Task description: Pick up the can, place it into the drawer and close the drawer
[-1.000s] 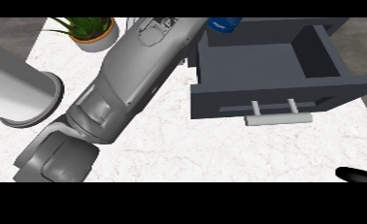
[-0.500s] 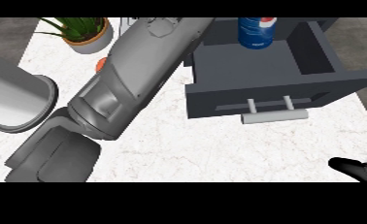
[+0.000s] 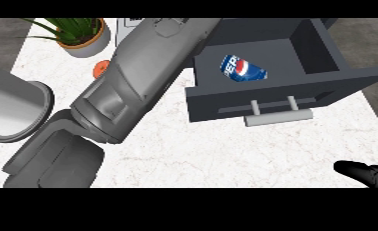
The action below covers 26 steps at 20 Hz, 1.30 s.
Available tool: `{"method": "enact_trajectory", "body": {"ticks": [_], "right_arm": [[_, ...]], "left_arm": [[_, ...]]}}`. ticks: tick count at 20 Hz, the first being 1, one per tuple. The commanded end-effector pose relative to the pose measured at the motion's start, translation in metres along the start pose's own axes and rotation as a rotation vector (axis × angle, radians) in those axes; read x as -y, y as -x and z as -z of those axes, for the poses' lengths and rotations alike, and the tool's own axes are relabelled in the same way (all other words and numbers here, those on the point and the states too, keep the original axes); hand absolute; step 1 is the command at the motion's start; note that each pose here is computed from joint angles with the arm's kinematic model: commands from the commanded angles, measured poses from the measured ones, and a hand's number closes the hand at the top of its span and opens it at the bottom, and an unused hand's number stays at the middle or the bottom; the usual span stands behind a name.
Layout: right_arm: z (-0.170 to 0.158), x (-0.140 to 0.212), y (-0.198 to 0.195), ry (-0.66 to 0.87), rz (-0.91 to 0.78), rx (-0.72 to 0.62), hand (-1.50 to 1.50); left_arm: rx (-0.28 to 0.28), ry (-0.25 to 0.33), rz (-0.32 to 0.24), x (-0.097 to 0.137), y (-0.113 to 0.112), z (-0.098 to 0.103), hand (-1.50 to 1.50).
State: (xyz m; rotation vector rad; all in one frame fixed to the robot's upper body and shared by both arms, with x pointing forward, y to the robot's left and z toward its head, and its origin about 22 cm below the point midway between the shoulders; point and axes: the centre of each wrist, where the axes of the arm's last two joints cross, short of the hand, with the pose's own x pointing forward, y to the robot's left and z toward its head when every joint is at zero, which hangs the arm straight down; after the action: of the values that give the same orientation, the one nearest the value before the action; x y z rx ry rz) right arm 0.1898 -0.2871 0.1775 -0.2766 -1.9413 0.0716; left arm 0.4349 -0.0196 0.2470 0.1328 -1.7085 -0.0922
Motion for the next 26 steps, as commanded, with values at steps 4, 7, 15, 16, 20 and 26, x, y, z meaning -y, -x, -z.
{"method": "enact_trajectory", "body": {"ticks": [4,7,15,16,20,26], "right_arm": [[0.007,-0.004,0.002,-0.073,-0.125,0.087,-1.5],[0.025,0.0,-0.002,-0.085,-0.259,0.142,-1.5],[0.047,-0.024,0.014,-0.176,-0.53,0.171,-1.5],[0.058,-0.042,0.013,-0.142,-0.553,0.18,-1.5],[0.063,-0.058,0.033,-0.219,-0.667,0.184,-1.5],[0.089,-0.086,0.074,-0.252,-0.816,0.165,-1.5]], "left_arm": [[-0.019,-0.023,-0.057,-0.002,0.007,0.001,-1.5],[-0.012,0.002,-0.079,0.002,-0.012,0.0,-1.5],[-0.003,-0.027,-0.146,0.0,-0.009,0.001,-1.5],[0.006,-0.004,-0.129,0.004,-0.021,0.0,-1.5],[0.034,-0.021,-0.104,-0.001,-0.008,0.003,-1.5],[0.04,-0.023,-0.069,-0.001,-0.011,0.005,-1.5]]}}
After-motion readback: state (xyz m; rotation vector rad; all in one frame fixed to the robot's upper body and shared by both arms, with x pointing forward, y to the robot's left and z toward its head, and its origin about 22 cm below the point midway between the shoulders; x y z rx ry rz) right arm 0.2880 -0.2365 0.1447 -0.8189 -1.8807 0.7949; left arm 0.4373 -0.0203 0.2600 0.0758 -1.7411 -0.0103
